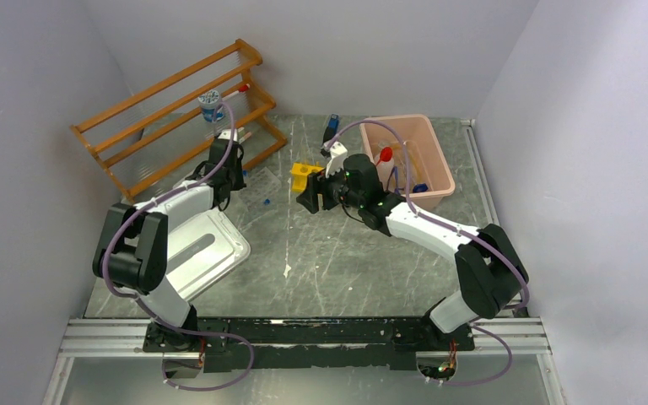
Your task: Organize the chemistry lab equipment
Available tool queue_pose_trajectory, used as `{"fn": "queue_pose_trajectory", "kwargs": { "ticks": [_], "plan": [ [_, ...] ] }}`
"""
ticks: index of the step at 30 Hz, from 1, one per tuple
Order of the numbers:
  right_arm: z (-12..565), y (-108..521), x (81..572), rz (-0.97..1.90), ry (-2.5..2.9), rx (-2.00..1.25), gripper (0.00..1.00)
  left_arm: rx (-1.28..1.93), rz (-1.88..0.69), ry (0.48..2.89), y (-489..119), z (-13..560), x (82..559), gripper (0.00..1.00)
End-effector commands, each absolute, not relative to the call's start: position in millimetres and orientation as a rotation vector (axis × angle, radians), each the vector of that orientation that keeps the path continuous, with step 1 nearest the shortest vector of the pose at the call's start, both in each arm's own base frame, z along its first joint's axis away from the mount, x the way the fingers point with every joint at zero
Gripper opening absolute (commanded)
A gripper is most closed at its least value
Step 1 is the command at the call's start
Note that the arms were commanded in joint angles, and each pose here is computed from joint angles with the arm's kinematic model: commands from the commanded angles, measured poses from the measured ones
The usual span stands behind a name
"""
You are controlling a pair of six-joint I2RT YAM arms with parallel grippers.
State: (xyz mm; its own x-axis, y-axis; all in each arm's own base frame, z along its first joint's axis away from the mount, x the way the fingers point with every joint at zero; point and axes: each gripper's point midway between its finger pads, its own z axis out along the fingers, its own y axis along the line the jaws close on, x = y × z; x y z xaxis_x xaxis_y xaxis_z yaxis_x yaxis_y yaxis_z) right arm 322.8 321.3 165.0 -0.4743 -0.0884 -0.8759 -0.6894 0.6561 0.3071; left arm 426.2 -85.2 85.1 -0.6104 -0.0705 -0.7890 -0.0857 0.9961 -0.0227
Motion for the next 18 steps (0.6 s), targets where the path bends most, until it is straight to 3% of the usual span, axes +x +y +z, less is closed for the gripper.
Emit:
{"fn": "queue_pose_trajectory", "kwargs": {
  "ticks": [1, 11, 18],
  "plan": [
    [182, 324, 332, 0.836, 1.905, -0.592, 0.68, -0.133, 0.038, 2.236, -81, 78, 427, 0.22],
    [182, 325, 333, 0.843, 1.902, -0.598, 0.68, -0.16, 0.046, 2.242, -78, 75, 425, 0.3],
    [185, 325, 333, 0.847, 1.898, -0.594, 0.68, -0.198, 0.002, 2.186, -80, 109, 424, 0.54]
  ]
}}
